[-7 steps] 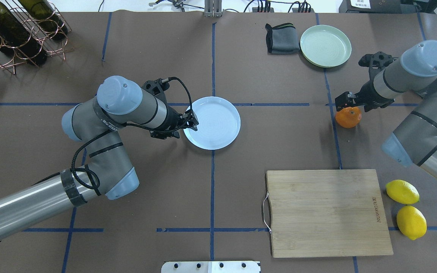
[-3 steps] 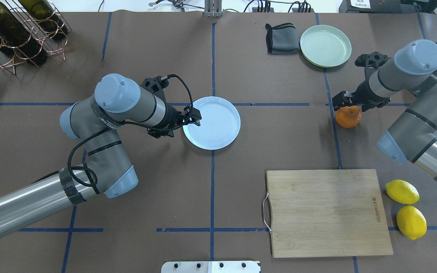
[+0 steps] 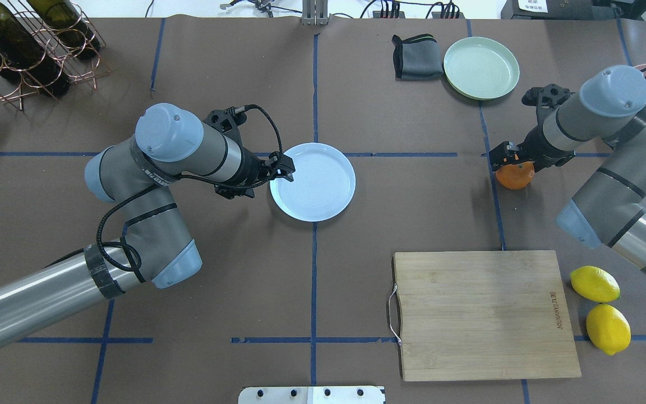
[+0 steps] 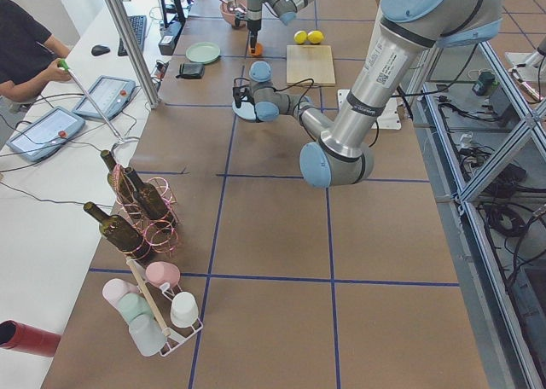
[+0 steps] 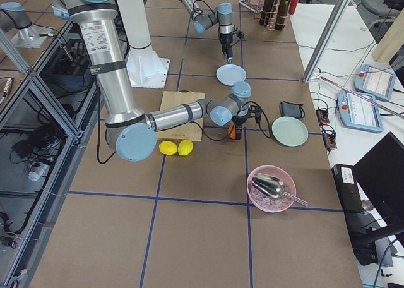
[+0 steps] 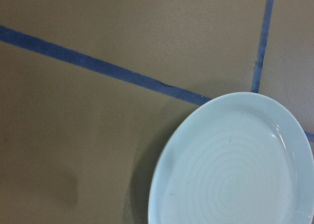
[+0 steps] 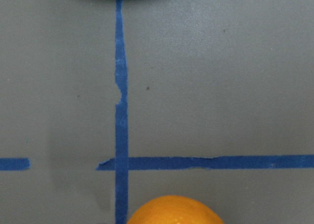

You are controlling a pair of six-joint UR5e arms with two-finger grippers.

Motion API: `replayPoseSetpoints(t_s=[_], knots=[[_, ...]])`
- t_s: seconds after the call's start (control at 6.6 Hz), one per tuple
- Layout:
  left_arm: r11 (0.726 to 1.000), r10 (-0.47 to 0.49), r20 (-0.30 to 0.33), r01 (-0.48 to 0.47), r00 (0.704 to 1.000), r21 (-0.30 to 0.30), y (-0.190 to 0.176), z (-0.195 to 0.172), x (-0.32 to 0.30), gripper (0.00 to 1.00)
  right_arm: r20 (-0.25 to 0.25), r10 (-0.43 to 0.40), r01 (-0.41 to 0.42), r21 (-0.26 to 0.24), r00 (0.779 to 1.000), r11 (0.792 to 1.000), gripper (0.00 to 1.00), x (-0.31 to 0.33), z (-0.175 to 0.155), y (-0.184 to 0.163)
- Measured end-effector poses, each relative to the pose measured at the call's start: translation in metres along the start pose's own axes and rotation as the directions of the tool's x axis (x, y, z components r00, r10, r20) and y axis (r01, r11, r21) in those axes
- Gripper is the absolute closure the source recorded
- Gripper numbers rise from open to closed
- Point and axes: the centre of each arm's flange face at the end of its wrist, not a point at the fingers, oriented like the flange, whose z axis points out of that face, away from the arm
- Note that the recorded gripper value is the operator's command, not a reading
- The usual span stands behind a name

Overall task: Pick orange to plate
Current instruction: 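Lower the right gripper over the orange and close on it, then carry the orange over the plate with the right gripper while the left arm withdraws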

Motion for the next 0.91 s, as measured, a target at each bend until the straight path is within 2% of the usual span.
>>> replayPoseSetpoints(t_s=[0.15,0.3,0.61,0.91], knots=[[1.0,0.0,0.0,0.0,1.0,0.001,-0.001,-0.001,0.0,0.0,0.001,-0.004,0.004,-0.007,1.0,1.0,0.63,-0.003,0.003,0.004],[1.0,-0.001,0.0,0.001,1.0,0.003,-0.003,-0.002,-0.001,0.0,0.002,-0.003,0.003,-0.009,1.0,1.0,0.98,-0.004,0.004,0.005],[1.0,0.001,-0.005,-0.001,1.0,0.014,-0.011,-0.009,-0.001,0.0,0.027,-0.015,0.015,0.009,1.0,1.0,1.0,-0.015,-0.011,0.007],[0.998,0.059,-0.008,-0.059,0.998,0.035,-0.04,-0.04,-0.014,0.0,0.076,-0.047,0.043,0.055,0.996,0.998,1.0,-0.041,-0.045,0.006]])
